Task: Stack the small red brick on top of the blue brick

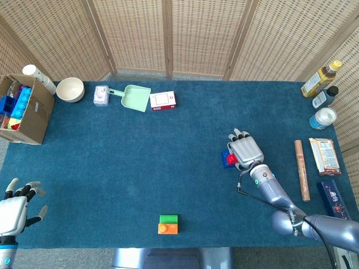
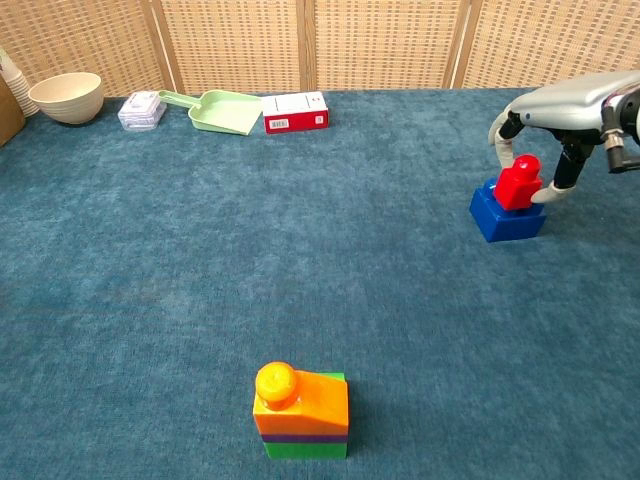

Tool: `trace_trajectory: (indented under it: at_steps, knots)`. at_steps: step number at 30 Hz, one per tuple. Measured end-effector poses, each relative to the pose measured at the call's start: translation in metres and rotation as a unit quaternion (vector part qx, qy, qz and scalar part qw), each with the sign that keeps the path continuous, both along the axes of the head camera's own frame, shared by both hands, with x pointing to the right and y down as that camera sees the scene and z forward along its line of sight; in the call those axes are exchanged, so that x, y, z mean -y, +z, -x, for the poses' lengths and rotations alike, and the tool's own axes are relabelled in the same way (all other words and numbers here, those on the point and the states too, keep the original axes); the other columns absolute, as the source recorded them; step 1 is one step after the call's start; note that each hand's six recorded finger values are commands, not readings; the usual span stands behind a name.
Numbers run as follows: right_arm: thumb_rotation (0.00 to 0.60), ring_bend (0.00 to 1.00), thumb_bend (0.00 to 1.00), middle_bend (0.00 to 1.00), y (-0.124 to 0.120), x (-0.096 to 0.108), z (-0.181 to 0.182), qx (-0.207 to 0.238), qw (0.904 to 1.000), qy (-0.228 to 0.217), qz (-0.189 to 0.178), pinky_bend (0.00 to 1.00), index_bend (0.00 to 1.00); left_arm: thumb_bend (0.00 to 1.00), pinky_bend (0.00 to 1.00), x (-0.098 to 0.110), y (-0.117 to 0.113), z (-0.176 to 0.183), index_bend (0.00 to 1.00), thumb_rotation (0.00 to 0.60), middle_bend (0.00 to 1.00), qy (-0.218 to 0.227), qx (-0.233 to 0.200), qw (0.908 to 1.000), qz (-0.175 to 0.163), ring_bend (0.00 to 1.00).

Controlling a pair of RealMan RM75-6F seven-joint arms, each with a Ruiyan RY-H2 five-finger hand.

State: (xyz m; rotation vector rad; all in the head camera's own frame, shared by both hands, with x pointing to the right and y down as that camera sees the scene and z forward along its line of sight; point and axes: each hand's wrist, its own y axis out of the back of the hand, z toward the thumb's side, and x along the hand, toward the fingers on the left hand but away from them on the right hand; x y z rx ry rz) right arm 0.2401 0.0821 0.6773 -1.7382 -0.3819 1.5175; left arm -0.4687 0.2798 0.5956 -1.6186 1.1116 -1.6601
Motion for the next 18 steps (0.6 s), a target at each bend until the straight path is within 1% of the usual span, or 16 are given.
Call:
trace_trajectory:
  at_steps: [11,18]
  knots:
    - [0.6,0.04,0.25,0.19,0.0046,-0.0015,-0.0007,-0.003,1.0,0.0,0.002,0.17,0.58,0.38,0.07,-0.0003,0.0014,-0.0008,0.43,0.6,0.27,0.001,-0.002,1.0,0.001,0.32]
    - [0.6,0.04,0.25,0.19,0.0035,-0.0012,0.0028,-0.006,0.9999,-0.005,-0.007,0.17,0.58,0.37,0.07,-0.0001,0.002,-0.0002,0.43,0.6,0.27,0.001,-0.002,1.0,0.001,0.32]
